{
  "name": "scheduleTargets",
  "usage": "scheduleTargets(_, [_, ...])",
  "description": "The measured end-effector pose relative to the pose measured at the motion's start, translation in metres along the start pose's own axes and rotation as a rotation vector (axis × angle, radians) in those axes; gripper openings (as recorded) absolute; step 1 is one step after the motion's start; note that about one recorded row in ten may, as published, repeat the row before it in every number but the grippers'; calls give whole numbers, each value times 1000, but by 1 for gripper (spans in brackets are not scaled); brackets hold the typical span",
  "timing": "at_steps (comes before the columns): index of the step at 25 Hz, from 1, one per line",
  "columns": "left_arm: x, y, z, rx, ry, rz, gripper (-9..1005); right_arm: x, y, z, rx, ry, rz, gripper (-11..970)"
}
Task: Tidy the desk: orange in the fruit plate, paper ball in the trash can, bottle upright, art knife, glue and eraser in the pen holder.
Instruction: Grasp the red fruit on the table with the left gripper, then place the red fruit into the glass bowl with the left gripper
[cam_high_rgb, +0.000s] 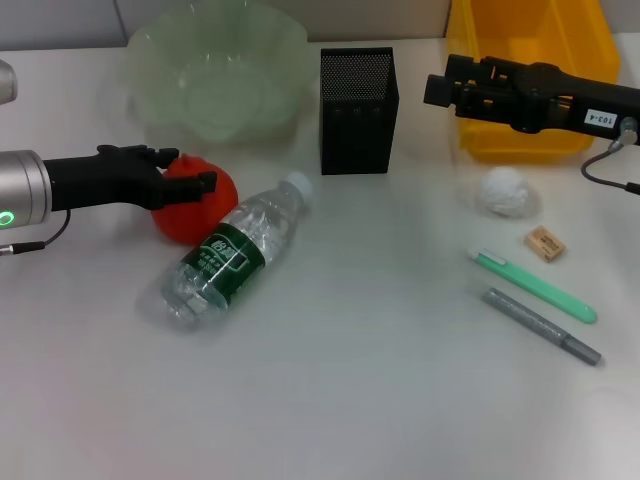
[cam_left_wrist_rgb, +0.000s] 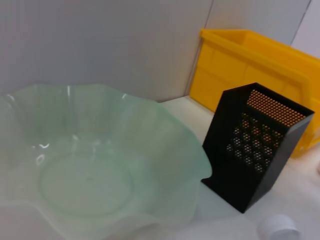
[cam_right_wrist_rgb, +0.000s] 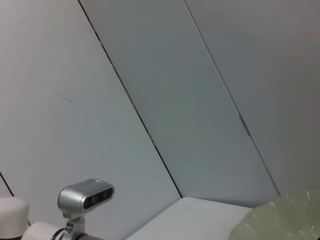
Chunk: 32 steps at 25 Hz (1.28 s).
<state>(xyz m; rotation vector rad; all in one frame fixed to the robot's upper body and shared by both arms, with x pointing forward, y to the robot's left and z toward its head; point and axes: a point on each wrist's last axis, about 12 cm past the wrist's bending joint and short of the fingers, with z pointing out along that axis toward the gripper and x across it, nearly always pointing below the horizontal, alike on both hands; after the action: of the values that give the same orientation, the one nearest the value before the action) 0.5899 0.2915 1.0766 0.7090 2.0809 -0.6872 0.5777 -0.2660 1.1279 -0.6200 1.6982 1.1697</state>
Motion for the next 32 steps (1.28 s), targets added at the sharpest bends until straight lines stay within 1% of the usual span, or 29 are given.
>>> scheduleTargets(7, [1,4,2,-43,9,4,730,0,0,0,2,-4,0,805])
scheduleTargets(11, [0,2,6,-40,29,23,707,1,0,0,2,-11,4,804])
scheduleTargets(13, [-1,2,6,-37,28,27,496,0,0,0,2,-19,4,804])
scheduleTargets(17, [-8,2,4,-23,17,34,354,0,1,0,2,-29,5,804])
scheduleTargets(19, [-16,2,-1,-10,-11,27,283,1,0,-2,7,-31,7,803])
scheduleTargets(23, [-35,1,-14,32,-81,35,240,3,0,-3,14,-32,12,803])
scheduleTargets(24, [-48,1,-21,46,-149,38,229,5,0,-5,18,-33,15,803])
scheduleTargets(25, [-48,1,-21,46,-149,38,221,5,0,-5,18,-33,15,803])
scheduleTargets(26, [-53,2,-24,47,-187,38,213,5,0,-5,20,-33,15,803])
scheduleTargets(28, [-64,6,-25,13,-275,34,196,7,0,-6,24,-34,14,803])
scheduleTargets(29, [-71,13,-20,-63,-341,32,188,8,0,-7,26,-36,13,803])
scheduleTargets(30, [-71,13,-20,-63,-341,32,184,8,0,-7,26,-36,13,802])
scheduleTargets(32, [-74,19,-12,-145,-378,27,177,9,1,-8,27,-37,16,802])
